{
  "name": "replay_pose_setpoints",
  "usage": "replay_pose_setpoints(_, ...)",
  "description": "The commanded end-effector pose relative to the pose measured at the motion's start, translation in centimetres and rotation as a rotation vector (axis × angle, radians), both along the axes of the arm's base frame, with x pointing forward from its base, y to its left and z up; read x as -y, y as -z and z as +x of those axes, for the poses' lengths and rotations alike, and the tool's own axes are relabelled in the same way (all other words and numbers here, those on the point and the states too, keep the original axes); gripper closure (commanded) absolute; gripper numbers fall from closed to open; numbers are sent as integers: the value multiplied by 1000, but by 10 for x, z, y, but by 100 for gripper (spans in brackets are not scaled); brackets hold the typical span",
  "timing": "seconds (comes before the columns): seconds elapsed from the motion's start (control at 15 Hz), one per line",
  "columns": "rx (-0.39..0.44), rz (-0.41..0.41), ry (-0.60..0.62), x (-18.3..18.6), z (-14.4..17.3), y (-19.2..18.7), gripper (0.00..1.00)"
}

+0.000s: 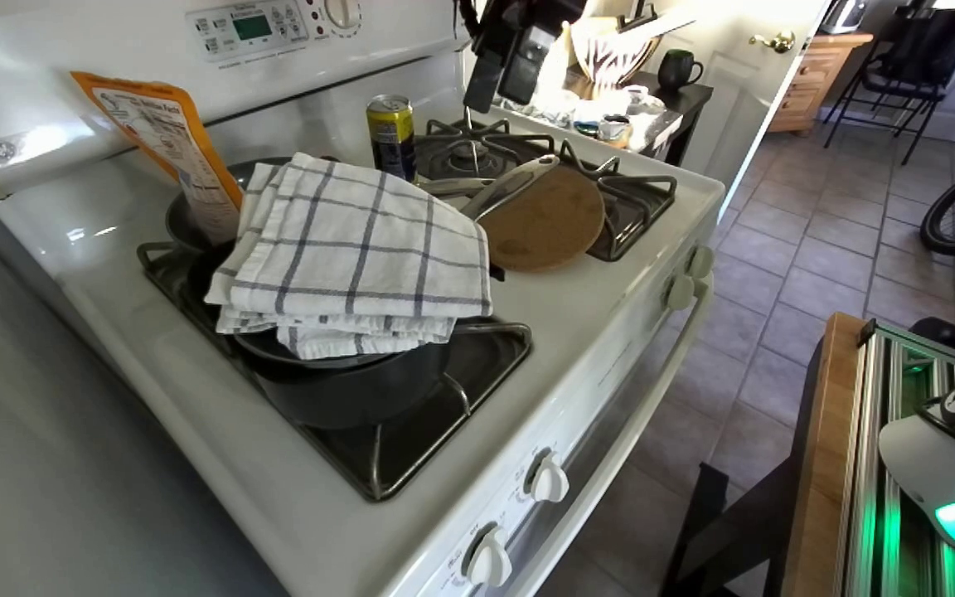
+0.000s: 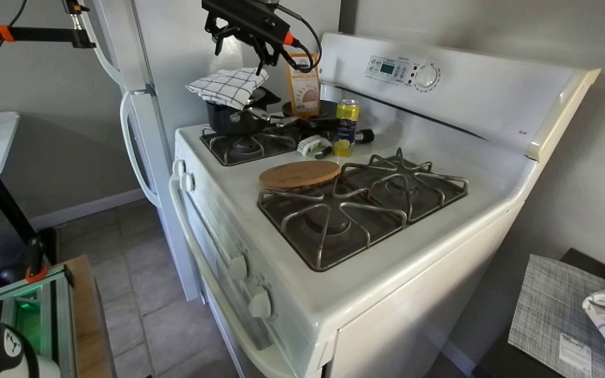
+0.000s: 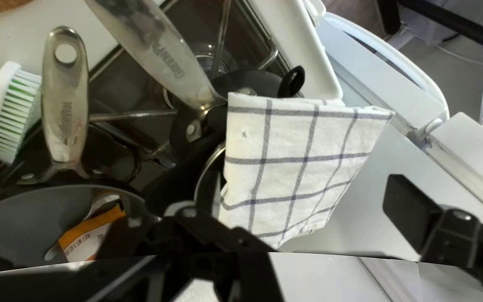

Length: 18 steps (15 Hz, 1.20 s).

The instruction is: Put the white towel on the front right side of the stove.

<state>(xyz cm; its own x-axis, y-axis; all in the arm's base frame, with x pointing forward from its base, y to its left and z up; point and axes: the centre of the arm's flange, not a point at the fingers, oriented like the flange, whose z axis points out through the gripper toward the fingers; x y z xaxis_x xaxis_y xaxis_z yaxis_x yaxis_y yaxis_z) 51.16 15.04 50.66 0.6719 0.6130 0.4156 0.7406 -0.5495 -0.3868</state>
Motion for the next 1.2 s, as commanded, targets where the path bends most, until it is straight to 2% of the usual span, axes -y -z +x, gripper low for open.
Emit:
replay_pose_setpoints(0.0,61,57,31,-16,17,22,0)
replay_pose_setpoints(0.27,46,85,43,-29,25,41,0)
replay_pose_setpoints(0.6,38,88,35,-38,31,60,16)
replay_pose_setpoints(0.67,36,87,35,-38,31,64,15)
replay_pose_setpoints(0.73,33,88,35,-38,32,66,24)
replay_pose_setpoints(0.87,26,89,33,-38,34,70,31)
replay_pose_setpoints(0.93,23,91,31,-38,35,71,38)
replay_pose_setpoints(1.0,19,95,28,-37,35,72,54)
replay_pose_setpoints(1.07,16,100,26,-37,36,74,60)
replay_pose_setpoints(1.13,18,107,21,-37,36,75,63)
